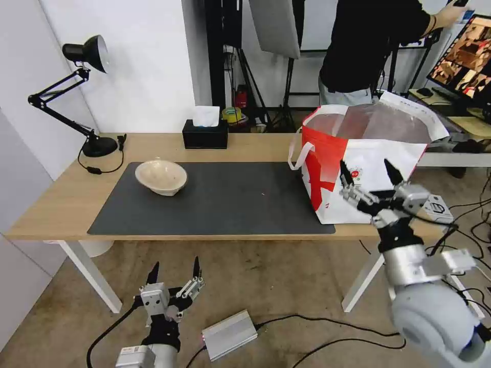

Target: Pick up the trash from the table and place it into the takeout bag.

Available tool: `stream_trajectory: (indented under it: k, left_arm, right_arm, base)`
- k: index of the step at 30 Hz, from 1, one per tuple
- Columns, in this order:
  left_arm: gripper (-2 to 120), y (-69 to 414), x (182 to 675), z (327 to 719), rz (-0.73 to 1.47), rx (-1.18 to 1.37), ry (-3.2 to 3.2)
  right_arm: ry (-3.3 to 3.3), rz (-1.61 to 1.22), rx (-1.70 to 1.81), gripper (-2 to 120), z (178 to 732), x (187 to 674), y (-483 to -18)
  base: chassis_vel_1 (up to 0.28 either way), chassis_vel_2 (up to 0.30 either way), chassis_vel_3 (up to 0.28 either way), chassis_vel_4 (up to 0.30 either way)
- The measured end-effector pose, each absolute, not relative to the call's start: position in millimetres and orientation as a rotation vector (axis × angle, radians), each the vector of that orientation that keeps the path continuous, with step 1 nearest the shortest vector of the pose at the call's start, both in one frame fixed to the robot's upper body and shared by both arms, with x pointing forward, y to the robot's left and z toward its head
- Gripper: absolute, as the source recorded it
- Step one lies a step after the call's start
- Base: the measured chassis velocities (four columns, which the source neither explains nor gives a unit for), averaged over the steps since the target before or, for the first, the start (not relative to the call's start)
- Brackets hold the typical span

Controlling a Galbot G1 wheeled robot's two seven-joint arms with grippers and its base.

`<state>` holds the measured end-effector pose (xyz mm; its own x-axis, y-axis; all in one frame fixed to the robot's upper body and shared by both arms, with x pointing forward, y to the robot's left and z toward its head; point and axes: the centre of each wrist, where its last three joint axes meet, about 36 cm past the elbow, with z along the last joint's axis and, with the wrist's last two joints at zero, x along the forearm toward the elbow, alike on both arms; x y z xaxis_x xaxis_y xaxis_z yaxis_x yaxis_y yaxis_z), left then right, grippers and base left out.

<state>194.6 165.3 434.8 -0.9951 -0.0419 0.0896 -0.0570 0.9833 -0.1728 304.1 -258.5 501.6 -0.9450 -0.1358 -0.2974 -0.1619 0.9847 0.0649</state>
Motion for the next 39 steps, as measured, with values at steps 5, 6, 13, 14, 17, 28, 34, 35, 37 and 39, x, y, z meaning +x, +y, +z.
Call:
stream_trajectory:
  k: [5, 6, 13, 14, 17, 28, 34, 35, 37, 39]
  left_arm:
    - [100, 165, 195, 435, 0.27, 0.074, -3.044]
    - [100, 165, 195, 435, 0.27, 0.074, -3.044]
    - [100, 165, 195, 436, 0.27, 0.074, -3.047]
    - [100, 165, 195, 436, 0.271, 0.073, -3.047]
    - [100, 164, 195, 436, 0.274, 0.07, -3.047]
    - [100, 163, 197, 433, 0.279, 0.065, -3.045]
    - [100, 163, 197, 434, 0.28, 0.065, -3.046]
    - [100, 163, 197, 434, 0.28, 0.065, -3.046]
    - [100, 163, 197, 434, 0.282, 0.064, -3.046]
    - [100, 163, 197, 434, 0.282, 0.064, -3.046]
  right_arm:
    - [2.877, 0.115, -0.216, 100, 485, 288, -252]
    - [2.897, 0.112, -0.215, 100, 479, 282, -250]
    - [2.949, 0.094, -0.212, 100, 462, 267, -244]
    - [2.96, 0.091, -0.212, 100, 459, 265, -243]
    - [2.978, 0.076, -0.21, 100, 453, 260, -243]
    - [3.034, 0.022, -0.123, 100, 431, 244, -235]
    - [3.045, -0.008, -0.089, 100, 425, 242, -236]
    - [3.045, -0.008, -0.089, 100, 425, 242, -236]
    - [3.051, -0.015, -0.07, 100, 423, 240, -237]
    - [3.06, -0.018, -0.059, 100, 420, 239, -238]
  base:
    - [0.0, 0.0, 0.0, 0.0]
    - [0.0, 0.0, 0.0, 0.0]
    - [0.0, 0.0, 0.0, 0.0]
    - [0.0, 0.0, 0.0, 0.0]
    - [0.0, 0.0, 0.0, 0.0]
    - [0.0, 0.0, 0.0, 0.0]
    - [0.0, 0.0, 0.0, 0.0]
    - [0.0, 0.0, 0.0, 0.0]
    - [0.0, 0.0, 0.0, 0.0]
    - [0.0, 0.0, 0.0, 0.0]
